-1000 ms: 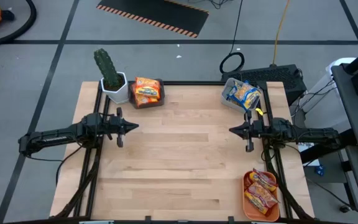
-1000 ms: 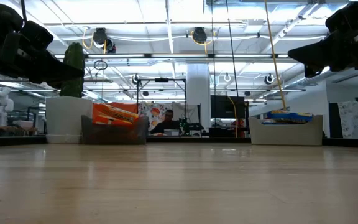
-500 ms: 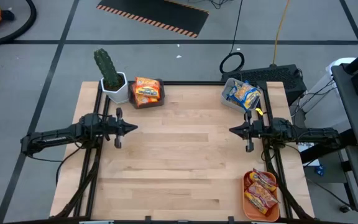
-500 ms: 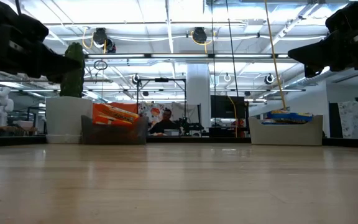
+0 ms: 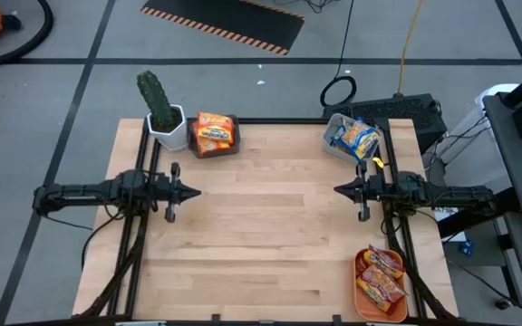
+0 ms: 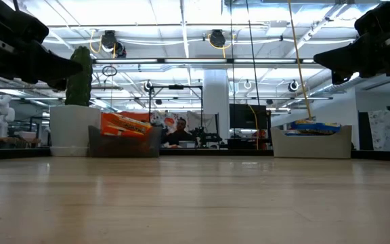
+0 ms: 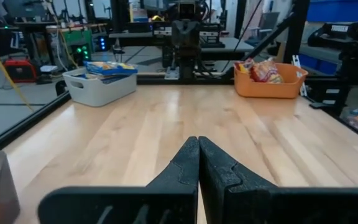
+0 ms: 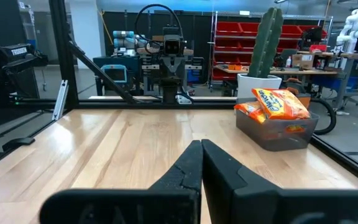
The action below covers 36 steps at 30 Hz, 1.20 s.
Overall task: Sort Maruchan noodles
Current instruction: Return to Home Position
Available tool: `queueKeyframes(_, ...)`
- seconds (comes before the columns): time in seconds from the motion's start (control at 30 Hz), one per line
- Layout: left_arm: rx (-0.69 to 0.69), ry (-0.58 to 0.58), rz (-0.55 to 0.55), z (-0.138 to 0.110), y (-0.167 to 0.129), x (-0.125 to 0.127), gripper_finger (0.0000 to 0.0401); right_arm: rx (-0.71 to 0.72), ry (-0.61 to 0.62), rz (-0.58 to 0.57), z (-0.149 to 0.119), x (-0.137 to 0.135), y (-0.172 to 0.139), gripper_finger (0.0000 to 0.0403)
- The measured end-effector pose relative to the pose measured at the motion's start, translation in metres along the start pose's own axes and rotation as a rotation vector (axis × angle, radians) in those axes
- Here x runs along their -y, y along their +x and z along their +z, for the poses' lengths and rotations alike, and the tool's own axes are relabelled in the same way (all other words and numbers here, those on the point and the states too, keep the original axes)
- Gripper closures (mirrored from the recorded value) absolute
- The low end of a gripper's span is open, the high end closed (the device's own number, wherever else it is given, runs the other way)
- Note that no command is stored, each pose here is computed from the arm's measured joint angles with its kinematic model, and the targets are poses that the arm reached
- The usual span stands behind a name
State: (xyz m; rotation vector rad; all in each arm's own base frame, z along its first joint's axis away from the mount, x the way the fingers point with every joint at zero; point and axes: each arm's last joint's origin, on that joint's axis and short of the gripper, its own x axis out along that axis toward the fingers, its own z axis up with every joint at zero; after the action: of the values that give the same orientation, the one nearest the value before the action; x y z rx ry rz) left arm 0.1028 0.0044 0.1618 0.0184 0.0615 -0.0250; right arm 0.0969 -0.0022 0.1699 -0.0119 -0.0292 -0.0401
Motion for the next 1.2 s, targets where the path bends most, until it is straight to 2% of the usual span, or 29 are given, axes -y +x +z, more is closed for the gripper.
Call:
queueKeyframes(0.4,-0.006,0.042,0.008,-0.0004,0.0002,0.0101,0.04,0.0,0.0,0.0,0.0,0.0,0.0,0.0403)
queueKeyframes(0.67,0.089,0.113,0.009,0.0071,-0.0061,0.0099,0.04,0.001,0.0,0.0,0.0001,0.0,0.0,0.0403)
queueKeyframes(1.2,0.068,0.099,0.044,0.0055,-0.005,0.0057,0.04,-0.001,0.0,0.0,-0.0001,0.0,0.0,0.0403)
